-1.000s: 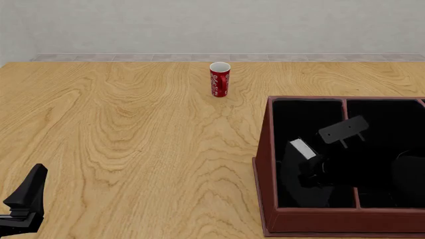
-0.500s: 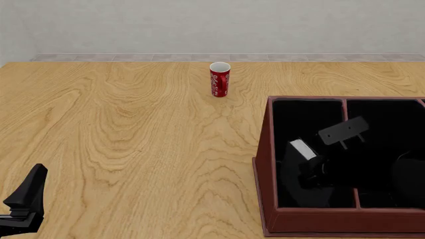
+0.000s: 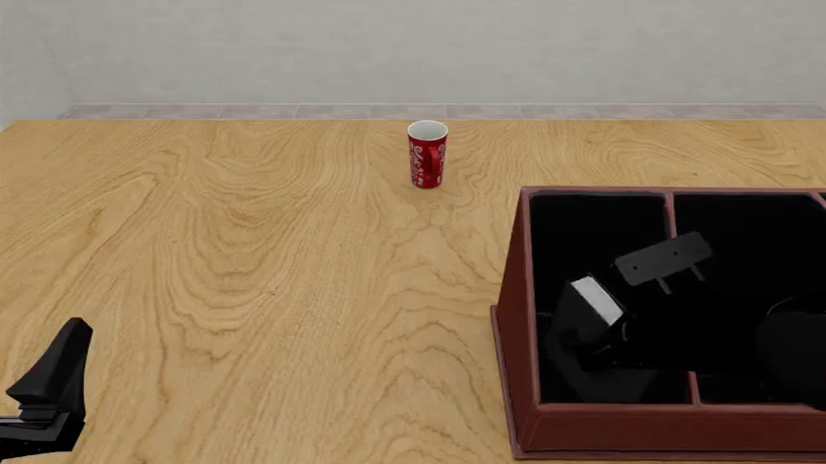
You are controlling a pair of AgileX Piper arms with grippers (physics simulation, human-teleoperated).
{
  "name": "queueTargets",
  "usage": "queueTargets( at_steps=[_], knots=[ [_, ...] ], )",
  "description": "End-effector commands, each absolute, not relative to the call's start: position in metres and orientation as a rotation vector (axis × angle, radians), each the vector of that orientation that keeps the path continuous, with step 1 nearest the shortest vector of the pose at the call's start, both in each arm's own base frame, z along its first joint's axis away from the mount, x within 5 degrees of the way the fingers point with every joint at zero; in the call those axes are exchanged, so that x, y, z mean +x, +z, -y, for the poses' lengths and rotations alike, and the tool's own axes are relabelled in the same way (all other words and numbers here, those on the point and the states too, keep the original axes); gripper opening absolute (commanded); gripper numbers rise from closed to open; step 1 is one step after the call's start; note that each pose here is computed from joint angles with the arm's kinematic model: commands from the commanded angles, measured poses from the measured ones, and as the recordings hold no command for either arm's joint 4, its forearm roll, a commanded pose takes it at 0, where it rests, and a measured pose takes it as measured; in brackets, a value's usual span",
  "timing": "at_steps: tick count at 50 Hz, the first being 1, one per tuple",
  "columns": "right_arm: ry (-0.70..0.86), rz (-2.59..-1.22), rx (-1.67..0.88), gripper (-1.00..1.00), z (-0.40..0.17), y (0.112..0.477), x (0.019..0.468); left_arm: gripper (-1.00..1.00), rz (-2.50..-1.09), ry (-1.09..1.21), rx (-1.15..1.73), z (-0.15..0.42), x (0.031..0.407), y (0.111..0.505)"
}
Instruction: Pick up the book and place it in the left compartment of the caddy.
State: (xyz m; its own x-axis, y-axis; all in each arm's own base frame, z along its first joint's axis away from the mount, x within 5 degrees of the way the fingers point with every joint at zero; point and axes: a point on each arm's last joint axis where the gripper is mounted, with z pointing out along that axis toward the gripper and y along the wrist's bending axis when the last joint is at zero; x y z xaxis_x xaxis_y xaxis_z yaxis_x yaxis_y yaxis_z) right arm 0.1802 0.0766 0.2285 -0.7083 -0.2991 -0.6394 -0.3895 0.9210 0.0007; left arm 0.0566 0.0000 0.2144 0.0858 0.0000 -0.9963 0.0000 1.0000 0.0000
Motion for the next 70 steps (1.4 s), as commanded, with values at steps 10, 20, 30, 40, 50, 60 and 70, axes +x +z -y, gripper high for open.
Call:
queueTargets(
  at_steps=[10,20,30,40,50,60,70],
  knots=[
    [0.174,-2.395,-0.488,1.00,-0.075,0.234,0.180,1.00,-1.485,0.000,0.000,0.000,0.057,0.214],
    [0.170,-2.382,-0.492,1.00,-0.074,0.240,0.180,1.00,-1.485,0.000,0.000,0.000,0.057,0.214],
    [0.164,-2.368,-0.501,1.00,-0.073,0.249,0.180,1.00,-1.485,0.000,0.000,0.000,0.057,0.214],
    [0.142,-2.344,-0.512,1.00,-0.070,0.264,0.181,1.00,-1.485,0.000,0.000,0.000,0.057,0.214],
    [0.122,-2.310,-0.521,1.00,-0.065,0.283,0.178,1.00,-1.485,0.000,0.000,0.000,0.057,0.214],
    [0.120,-2.257,-0.521,1.00,-0.062,0.309,0.173,1.00,-1.485,0.000,0.000,0.000,0.057,0.214],
    [0.105,-2.229,-0.527,1.00,-0.058,0.320,0.168,1.00,-1.485,0.000,0.000,0.000,0.057,0.214]
  ],
)
